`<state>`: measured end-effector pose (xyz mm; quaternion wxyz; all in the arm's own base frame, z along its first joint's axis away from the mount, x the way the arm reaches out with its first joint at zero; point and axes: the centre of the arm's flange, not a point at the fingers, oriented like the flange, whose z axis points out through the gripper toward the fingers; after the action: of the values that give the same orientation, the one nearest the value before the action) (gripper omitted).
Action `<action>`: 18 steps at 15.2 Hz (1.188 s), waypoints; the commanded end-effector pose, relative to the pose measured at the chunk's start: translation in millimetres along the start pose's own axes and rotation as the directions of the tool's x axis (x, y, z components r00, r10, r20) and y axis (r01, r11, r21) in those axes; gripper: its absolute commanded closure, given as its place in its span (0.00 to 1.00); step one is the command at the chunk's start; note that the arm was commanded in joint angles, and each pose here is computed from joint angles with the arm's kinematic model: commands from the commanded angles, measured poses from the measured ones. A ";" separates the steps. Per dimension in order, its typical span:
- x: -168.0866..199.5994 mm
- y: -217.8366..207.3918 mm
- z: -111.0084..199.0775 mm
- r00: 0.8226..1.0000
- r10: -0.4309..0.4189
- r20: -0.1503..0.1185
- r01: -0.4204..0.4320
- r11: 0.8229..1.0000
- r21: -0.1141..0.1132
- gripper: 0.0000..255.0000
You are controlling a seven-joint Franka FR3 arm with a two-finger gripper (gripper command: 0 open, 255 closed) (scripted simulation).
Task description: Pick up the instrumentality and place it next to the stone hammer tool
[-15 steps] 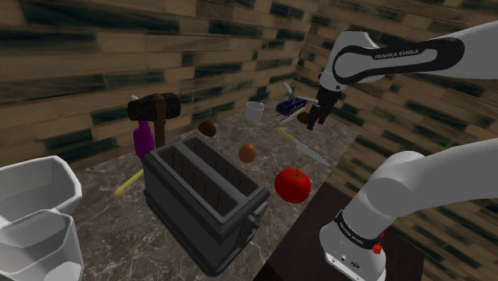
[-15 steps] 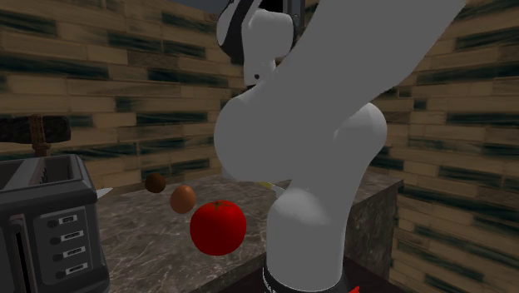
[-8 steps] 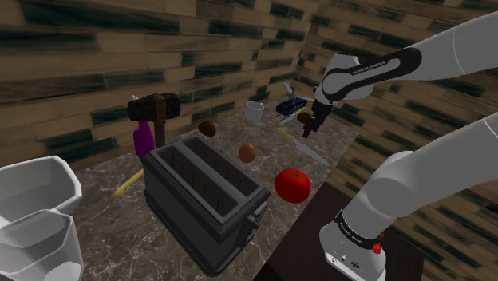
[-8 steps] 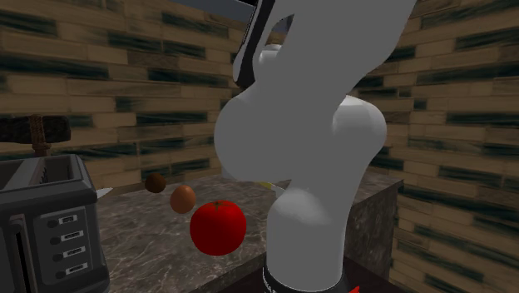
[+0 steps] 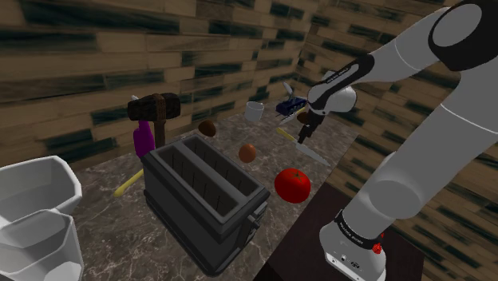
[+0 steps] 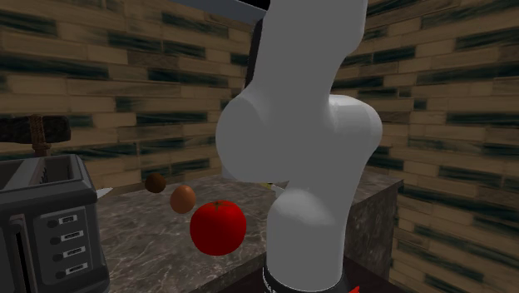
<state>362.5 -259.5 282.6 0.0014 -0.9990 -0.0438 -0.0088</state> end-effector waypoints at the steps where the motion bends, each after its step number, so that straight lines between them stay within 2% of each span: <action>1: 1.0 5.7 14.8 1.000 -0.004 -0.003 0.004 1.000 -0.003 0.00; 7: 1.1 5.8 49.5 1.000 -0.004 -0.003 0.004 1.000 -0.003 0.00; 15: 1.1 5.8 49.5 1.000 -0.004 -0.003 0.004 1.000 -0.003 0.00; 16: 1.1 5.8 49.5 1.000 -0.004 -0.003 0.004 1.000 -0.003 1.00; 18: 1.1 5.8 49.5 1.000 -0.004 -0.003 0.004 1.000 -0.003 1.00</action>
<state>364.9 -265.0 233.1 0.0001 -0.9989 -0.0458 -0.0104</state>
